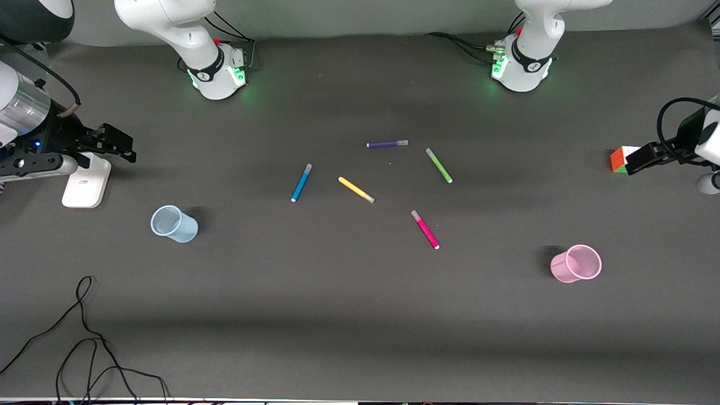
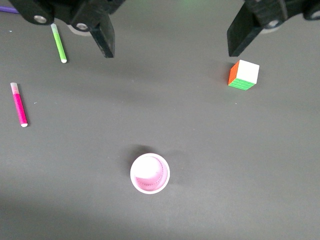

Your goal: Place pink and blue markers in matching cups

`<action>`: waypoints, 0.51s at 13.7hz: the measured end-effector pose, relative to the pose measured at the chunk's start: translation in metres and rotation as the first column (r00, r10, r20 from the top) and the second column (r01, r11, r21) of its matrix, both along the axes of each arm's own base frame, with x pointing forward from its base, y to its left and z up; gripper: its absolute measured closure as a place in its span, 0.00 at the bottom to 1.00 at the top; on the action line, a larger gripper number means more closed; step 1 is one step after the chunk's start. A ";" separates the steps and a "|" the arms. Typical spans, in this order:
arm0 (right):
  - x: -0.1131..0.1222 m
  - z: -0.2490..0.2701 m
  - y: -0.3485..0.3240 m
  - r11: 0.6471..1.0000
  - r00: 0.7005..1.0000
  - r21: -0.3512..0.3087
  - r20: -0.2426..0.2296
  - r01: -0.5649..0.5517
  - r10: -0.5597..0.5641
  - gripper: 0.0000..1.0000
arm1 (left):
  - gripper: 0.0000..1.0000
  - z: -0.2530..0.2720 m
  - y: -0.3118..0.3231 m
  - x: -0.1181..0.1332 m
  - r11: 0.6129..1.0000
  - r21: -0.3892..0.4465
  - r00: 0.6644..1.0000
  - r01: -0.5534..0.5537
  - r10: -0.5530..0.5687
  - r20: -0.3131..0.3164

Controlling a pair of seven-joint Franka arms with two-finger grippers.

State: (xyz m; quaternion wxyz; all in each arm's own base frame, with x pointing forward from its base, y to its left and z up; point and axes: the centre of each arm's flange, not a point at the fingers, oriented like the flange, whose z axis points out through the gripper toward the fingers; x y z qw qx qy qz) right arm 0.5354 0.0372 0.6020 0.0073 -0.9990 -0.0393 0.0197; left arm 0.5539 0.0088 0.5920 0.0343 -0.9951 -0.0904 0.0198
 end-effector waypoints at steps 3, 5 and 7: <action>0.001 -0.004 0.000 1.000 1.000 -0.001 -0.009 -0.002 0.002 0.00 | 0.00 0.003 0.000 -0.001 1.000 0.000 1.000 0.008 -0.008 -0.001; 0.005 -0.026 0.005 1.000 0.998 0.006 -0.066 -0.004 0.005 0.00 | 0.00 0.002 0.000 -0.002 1.000 -0.001 1.000 0.011 -0.011 -0.012; 0.015 -0.074 0.021 0.998 0.983 0.065 -0.186 0.018 -0.006 0.00 | 0.00 0.002 0.000 -0.002 1.000 -0.001 1.000 0.013 -0.013 -0.015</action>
